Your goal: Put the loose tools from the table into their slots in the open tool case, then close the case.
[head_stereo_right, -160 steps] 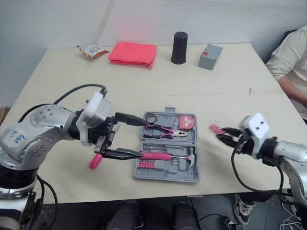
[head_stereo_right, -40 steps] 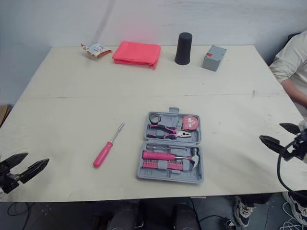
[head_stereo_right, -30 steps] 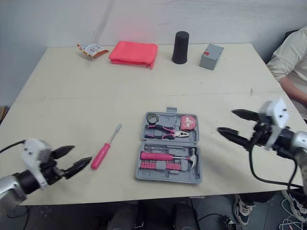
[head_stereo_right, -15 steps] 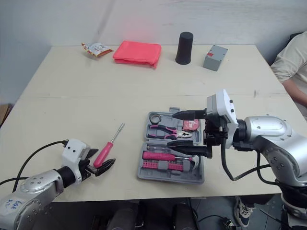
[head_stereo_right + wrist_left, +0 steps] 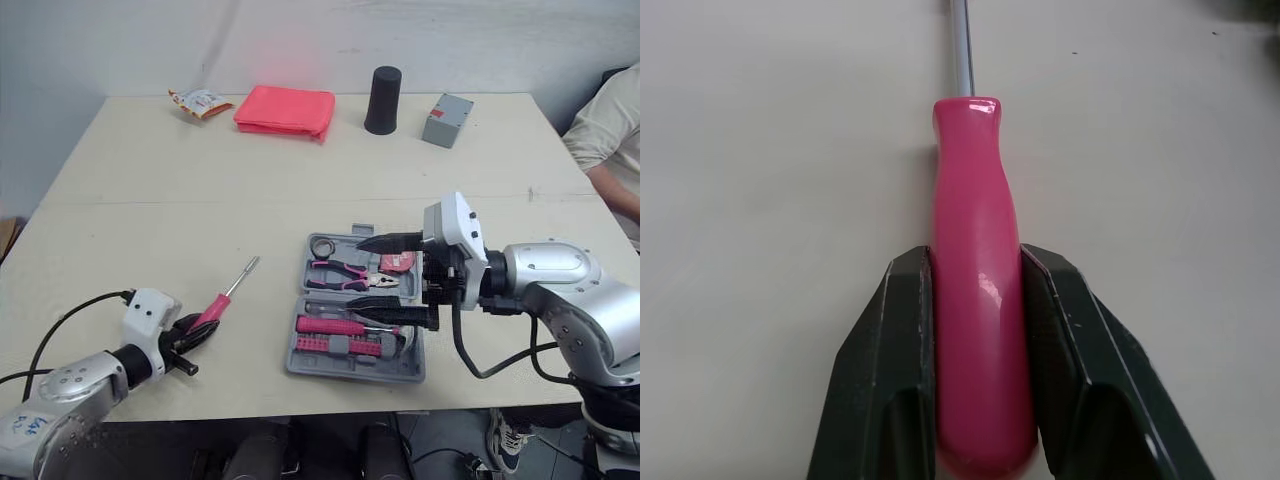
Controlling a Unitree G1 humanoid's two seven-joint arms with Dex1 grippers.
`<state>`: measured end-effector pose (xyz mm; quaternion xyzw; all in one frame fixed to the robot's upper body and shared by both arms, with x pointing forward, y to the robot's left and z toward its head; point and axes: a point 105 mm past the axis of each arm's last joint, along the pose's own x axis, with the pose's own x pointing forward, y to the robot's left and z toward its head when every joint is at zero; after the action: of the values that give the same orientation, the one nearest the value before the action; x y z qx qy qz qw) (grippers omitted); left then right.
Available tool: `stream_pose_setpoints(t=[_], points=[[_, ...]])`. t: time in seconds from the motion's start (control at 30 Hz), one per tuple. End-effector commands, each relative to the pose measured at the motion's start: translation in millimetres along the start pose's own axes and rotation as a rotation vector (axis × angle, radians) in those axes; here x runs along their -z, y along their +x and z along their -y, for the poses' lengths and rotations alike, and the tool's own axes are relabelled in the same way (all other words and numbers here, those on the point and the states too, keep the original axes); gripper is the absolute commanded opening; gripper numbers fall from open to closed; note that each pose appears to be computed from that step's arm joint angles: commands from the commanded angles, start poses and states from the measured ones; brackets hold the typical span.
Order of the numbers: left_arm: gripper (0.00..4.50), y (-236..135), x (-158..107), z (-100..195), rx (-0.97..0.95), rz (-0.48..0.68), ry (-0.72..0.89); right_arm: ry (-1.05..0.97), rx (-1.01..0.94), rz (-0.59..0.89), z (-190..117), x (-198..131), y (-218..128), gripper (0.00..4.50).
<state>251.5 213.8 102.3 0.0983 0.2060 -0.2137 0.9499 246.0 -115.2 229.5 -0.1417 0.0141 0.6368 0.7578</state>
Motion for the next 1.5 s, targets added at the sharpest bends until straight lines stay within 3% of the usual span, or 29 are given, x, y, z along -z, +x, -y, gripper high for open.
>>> stream_pose_setpoints(t=[0.03,0.27,0.47,0.6,0.77,0.9,1.3,1.5], points=[[0.55,-10.9,-39.6,-1.7,0.077,0.087,0.156,-0.019,-0.021,-0.023,-3.8,0.0,-5.9,4.5],[0.55,-10.2,-86.8,52.8,0.569,0.044,0.516,0.07,-0.059,-0.18,-17.2,30.6,-28.3,4.5],[0.55,2.3,-104.7,96.8,0.858,0.004,0.614,0.146,-0.051,-0.273,-31.4,44.1,-49.9,4.5],[0.55,10.8,-100.5,128.8,1.002,-0.062,0.592,0.187,-0.029,-0.3,-36.1,48.4,-58.9,4.5],[0.55,26.2,-70.7,143.6,1.01,-0.232,0.656,0.249,-0.006,-0.33,-46.7,54.6,-66.6,4.5],[0.55,40.7,-64.3,150.6,0.95,-0.238,0.714,0.286,-0.035,-0.361,-61.8,61.6,-71.1,4.5],[0.55,45.7,-56.0,171.2,0.978,-0.199,0.727,0.283,0.004,-0.33,-54.6,56.6,-69.3,4.5],[3.3,27.3,-76.5,171.3,1.033,-0.133,0.7,0.284,0.006,-0.32,-53.3,58.7,-66.8,4.5]])
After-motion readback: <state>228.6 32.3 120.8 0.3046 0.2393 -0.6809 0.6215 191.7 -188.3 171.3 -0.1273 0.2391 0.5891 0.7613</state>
